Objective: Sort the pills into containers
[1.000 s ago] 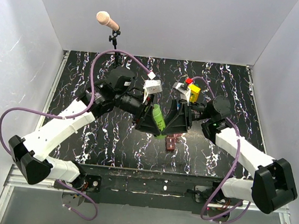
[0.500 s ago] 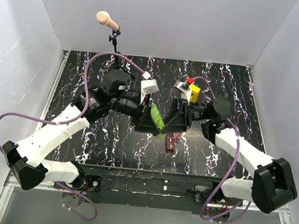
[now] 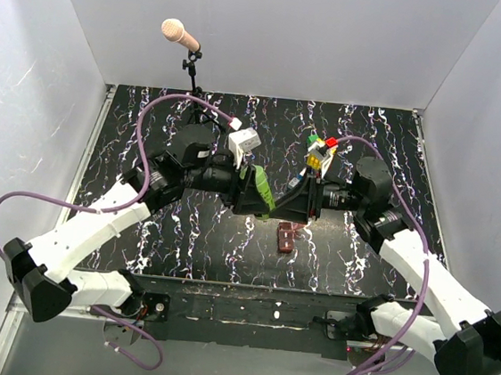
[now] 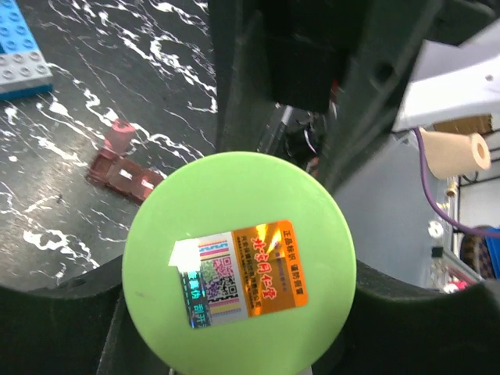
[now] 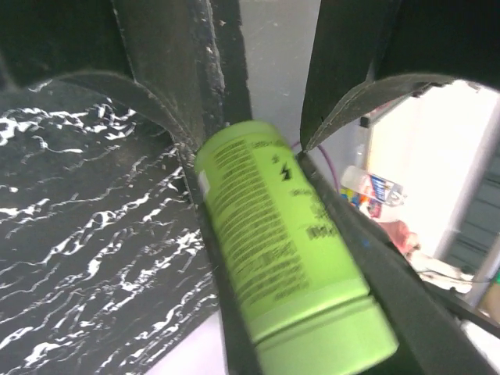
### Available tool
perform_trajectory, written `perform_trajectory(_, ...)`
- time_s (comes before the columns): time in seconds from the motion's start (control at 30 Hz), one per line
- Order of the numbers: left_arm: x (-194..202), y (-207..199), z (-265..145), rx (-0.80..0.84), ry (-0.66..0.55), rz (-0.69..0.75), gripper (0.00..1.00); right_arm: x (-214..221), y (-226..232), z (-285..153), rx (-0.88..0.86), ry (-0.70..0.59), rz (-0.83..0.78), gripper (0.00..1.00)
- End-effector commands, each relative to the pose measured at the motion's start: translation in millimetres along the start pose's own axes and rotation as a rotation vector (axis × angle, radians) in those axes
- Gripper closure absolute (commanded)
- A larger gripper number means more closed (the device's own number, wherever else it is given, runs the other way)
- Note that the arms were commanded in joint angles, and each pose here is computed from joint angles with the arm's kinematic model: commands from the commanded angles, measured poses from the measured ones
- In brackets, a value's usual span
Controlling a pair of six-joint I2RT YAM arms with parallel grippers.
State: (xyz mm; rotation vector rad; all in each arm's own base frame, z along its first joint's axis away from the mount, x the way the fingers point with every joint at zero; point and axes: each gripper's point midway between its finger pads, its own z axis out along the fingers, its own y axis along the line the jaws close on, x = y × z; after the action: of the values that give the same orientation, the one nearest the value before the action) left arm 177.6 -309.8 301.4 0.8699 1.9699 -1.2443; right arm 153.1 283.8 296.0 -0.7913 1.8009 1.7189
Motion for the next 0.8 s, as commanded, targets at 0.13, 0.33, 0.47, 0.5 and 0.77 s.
perform_trajectory(0.13,-38,-4,5,0.002,-0.085,0.039,1.00,-2,0,-11,0.133,-0.048,-0.136,0.21)
perform_trajectory(0.33,-17,-7,2,0.049,0.030,0.101,1.00,-15,7,-19,0.191,-0.080,-0.167,0.19)
perform_trajectory(0.47,0,-23,-3,0.161,0.110,0.130,1.00,-27,18,-21,0.185,-0.092,-0.181,0.21)
perform_trajectory(0.5,3,-26,-5,0.180,0.125,0.139,1.00,-30,22,-21,0.176,-0.092,-0.189,0.23)
perform_trajectory(0.77,17,-36,-4,0.254,0.202,0.116,1.00,-33,35,-18,0.108,-0.059,-0.184,0.62)
